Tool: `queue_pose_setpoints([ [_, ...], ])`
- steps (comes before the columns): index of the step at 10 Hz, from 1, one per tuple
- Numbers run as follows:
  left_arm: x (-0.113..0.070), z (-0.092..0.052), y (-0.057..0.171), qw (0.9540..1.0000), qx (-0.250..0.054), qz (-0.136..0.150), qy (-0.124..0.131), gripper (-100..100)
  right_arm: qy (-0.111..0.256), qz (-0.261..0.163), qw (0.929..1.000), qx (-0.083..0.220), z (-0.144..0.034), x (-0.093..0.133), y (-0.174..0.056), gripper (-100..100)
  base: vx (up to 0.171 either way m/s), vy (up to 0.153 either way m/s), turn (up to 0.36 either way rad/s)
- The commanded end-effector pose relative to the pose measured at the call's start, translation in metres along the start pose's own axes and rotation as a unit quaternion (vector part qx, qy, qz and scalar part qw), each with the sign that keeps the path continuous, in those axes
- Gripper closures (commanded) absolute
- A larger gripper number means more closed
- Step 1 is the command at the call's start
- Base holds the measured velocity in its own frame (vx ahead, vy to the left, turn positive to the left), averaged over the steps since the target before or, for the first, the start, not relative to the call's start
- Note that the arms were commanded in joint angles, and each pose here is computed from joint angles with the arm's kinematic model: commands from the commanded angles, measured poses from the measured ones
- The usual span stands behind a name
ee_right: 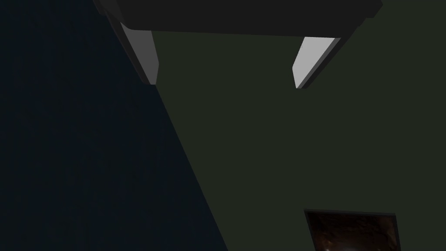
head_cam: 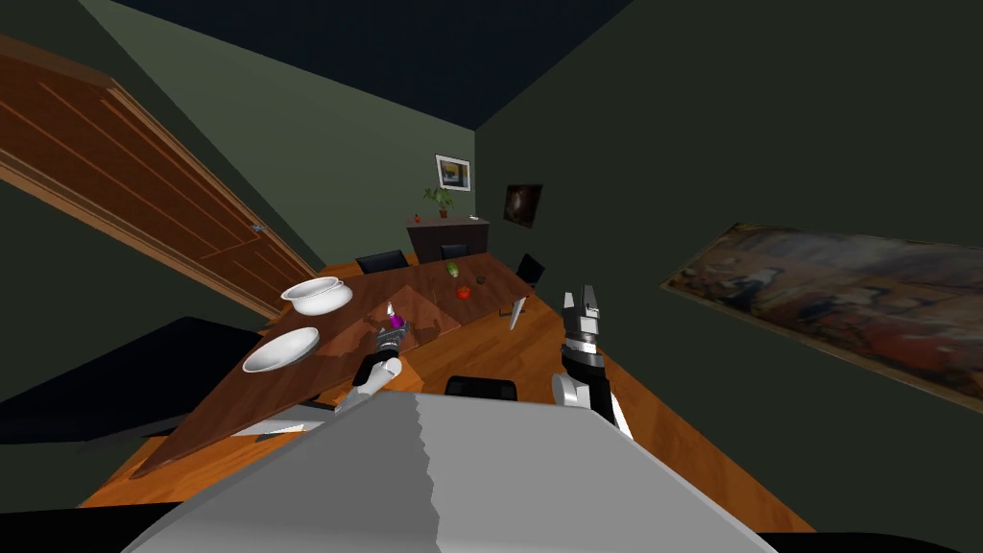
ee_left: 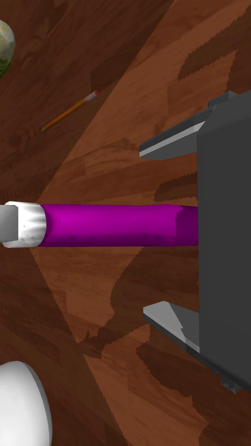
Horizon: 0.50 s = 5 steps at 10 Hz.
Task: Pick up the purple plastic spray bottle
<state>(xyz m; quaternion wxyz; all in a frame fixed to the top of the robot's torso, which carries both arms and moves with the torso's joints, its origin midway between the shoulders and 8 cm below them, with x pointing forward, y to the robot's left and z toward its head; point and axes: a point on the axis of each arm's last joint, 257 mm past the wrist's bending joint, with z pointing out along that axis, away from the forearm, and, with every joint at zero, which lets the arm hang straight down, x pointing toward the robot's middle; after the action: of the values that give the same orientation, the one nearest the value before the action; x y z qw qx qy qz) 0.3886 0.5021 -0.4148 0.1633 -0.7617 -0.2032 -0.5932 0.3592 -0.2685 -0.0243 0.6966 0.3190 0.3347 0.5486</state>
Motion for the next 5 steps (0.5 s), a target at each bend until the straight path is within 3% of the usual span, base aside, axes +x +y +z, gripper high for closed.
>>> queue_pose_setpoints([
  [1,0.004,0.004,-0.017,0.9999,0.007,-0.010,0.001,-100,0.000,0.000,1.0000,0.000,0.000,0.000,0.000,0,-0.013,-0.073,-0.065],
  [2,0.006,0.011,-0.038,0.9999,0.017,-0.001,0.001,-100,0.000,0.000,1.0000,0.000,0.000,0.000,0.000,0,-0.010,-0.095,-0.118],
  [5,0.020,0.022,-0.075,0.9994,0.031,-0.013,0.009,-100,0.000,0.000,1.0000,0.000,0.000,0.000,0.000,0,-0.006,-0.091,-0.088],
])
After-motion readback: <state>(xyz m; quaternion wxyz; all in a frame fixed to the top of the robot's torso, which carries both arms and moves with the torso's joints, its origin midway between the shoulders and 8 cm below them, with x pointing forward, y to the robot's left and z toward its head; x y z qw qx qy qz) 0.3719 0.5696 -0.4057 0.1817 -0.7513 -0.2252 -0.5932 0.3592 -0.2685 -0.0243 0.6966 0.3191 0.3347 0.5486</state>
